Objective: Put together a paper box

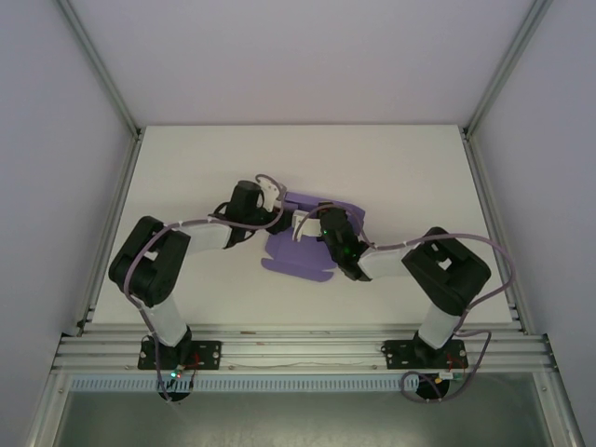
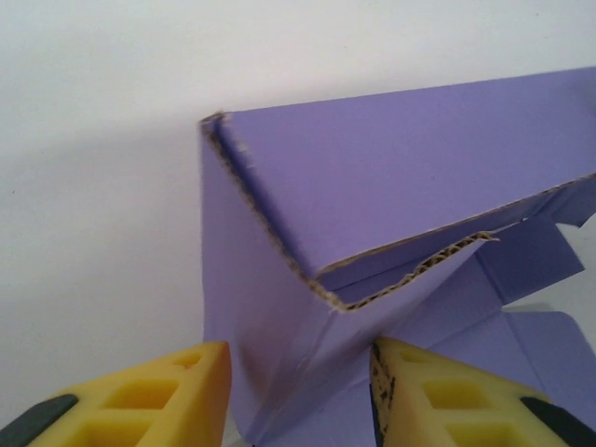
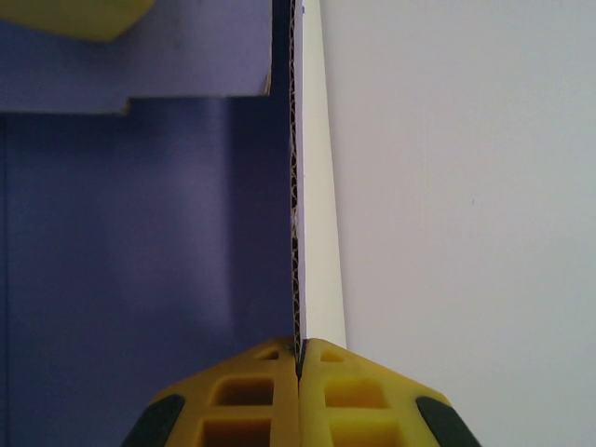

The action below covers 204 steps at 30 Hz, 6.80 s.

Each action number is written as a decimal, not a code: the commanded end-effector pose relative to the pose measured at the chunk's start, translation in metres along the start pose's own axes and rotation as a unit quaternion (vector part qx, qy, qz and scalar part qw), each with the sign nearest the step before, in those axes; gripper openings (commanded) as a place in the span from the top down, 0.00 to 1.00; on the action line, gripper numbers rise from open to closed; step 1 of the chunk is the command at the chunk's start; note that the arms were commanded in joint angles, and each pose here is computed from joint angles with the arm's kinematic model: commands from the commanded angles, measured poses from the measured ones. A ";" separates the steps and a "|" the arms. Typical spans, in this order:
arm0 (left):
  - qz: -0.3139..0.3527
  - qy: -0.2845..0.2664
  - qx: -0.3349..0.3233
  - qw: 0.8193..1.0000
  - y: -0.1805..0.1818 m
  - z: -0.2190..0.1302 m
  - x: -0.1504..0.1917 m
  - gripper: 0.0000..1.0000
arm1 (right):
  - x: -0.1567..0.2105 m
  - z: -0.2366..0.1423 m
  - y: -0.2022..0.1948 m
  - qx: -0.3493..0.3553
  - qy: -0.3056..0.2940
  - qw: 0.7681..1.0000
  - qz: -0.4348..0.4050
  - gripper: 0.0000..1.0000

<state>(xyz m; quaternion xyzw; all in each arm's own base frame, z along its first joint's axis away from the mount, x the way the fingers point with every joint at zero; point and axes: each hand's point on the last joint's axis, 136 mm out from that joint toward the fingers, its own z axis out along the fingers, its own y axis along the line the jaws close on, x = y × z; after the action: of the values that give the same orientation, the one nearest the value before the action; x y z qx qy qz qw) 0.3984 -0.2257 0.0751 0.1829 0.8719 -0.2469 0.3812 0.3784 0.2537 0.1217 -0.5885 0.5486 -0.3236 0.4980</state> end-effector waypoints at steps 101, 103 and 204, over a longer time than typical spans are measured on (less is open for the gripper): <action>0.054 -0.059 -0.074 0.994 0.015 0.040 -0.014 1.00 | 0.002 -0.047 -0.035 -0.096 -0.014 0.957 0.273 0.24; 0.060 -0.085 -0.061 0.993 0.008 0.030 -0.024 1.00 | 0.008 -0.061 -0.044 -0.118 -0.032 0.930 0.346 0.00; -0.106 -0.122 -0.253 0.954 0.039 -0.047 -0.052 1.00 | 0.051 -0.012 -0.069 -0.189 0.049 0.720 0.666 0.00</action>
<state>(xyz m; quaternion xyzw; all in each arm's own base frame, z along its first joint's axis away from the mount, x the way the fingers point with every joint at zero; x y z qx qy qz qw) 0.4183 -0.1754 0.1078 -0.0193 0.8757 -0.0690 0.4775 0.3938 0.1802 0.1829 -0.1249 0.8817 0.1577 0.4267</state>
